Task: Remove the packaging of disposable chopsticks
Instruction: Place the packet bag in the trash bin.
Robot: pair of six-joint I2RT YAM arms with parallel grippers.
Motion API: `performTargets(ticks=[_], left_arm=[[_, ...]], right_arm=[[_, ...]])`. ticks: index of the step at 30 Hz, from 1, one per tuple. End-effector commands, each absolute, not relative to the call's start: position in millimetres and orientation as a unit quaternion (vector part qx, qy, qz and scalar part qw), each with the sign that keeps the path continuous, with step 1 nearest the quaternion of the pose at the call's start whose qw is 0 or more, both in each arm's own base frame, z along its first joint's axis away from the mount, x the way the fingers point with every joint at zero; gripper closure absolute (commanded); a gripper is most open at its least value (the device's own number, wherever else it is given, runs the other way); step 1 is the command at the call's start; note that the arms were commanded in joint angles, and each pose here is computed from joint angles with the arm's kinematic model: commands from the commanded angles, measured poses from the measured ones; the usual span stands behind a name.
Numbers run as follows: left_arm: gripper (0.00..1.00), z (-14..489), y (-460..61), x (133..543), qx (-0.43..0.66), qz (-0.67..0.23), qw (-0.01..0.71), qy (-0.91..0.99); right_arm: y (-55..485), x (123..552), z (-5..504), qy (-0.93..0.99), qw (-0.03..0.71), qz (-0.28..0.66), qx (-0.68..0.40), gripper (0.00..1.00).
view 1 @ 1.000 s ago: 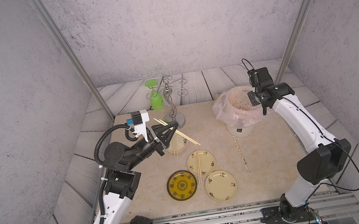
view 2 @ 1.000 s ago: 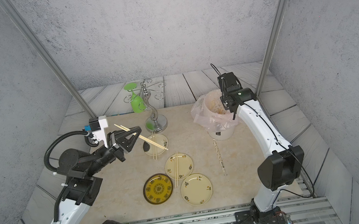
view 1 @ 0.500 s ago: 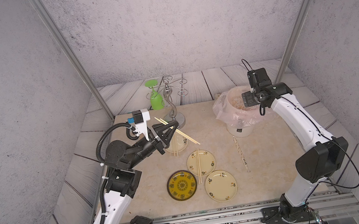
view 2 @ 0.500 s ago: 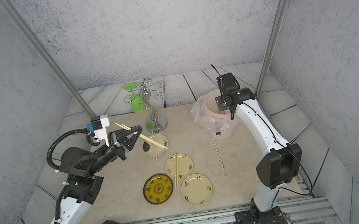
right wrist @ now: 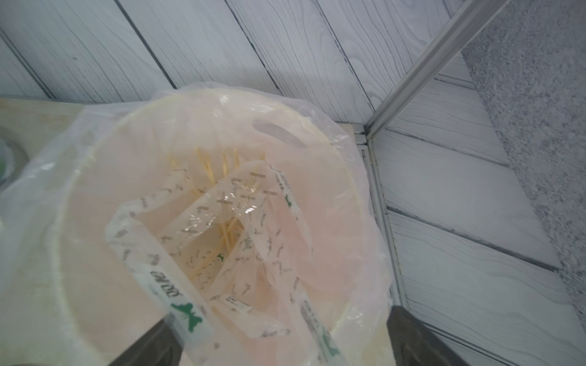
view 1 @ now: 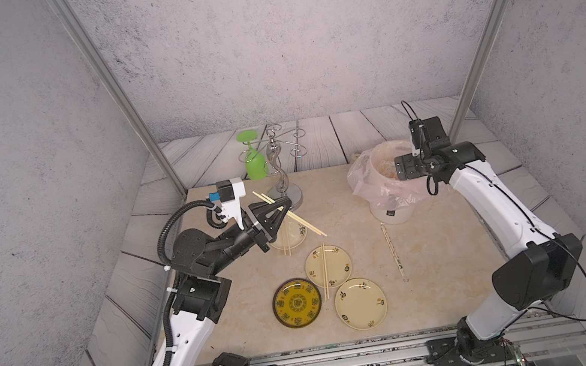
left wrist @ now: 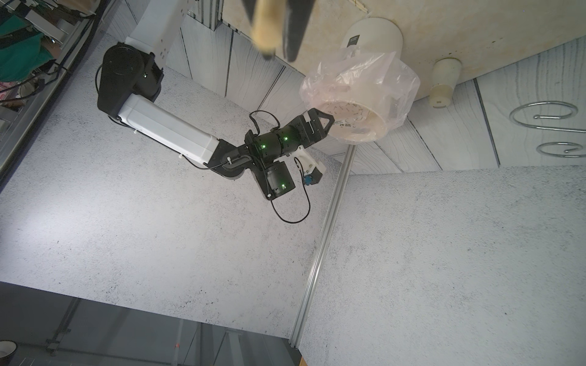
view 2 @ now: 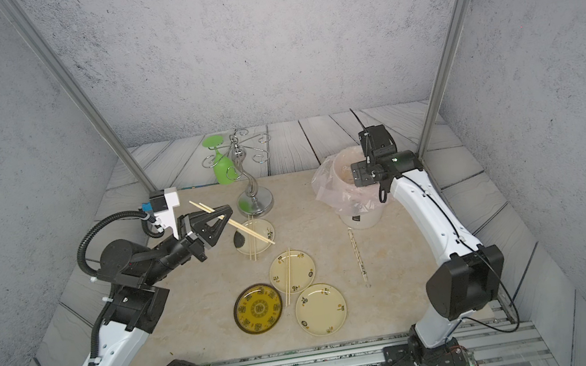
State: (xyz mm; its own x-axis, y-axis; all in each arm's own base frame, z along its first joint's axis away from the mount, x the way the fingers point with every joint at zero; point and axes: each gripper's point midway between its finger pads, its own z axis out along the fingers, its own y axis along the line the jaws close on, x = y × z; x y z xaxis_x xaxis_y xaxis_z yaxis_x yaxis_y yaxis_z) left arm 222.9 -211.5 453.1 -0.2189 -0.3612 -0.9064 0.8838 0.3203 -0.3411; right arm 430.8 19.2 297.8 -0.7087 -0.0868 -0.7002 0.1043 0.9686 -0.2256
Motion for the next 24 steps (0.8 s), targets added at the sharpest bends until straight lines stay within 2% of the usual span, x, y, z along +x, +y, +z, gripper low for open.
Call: performTargets(ticks=[1,8,11,17,24], left_arm=[[1.0,462.1,-207.5,219.9,0.235,-0.531,0.595,0.556],[1.0,462.9,-206.0,221.1,0.233,-0.526,0.599,0.557],[1.0,461.7,-206.2,222.7,0.231,-0.526,0.597,0.56],[1.0,460.4,-206.5,224.8,0.228,-0.526,0.595,0.563],[1.0,460.0,-206.5,225.9,0.226,-0.527,0.594,0.563]], right_arm=[[-18.3,431.9,305.0,0.913,0.367,-0.17,0.049,0.01],[-22.3,438.8,297.3,0.931,0.315,-0.174,0.057,0.01],[-10.9,432.0,289.9,0.941,0.304,-0.137,0.06,0.01],[8.1,416.1,325.1,0.917,0.383,-0.087,0.063,0.01],[10.2,389.9,374.8,0.889,0.442,-0.102,0.06,0.01]])
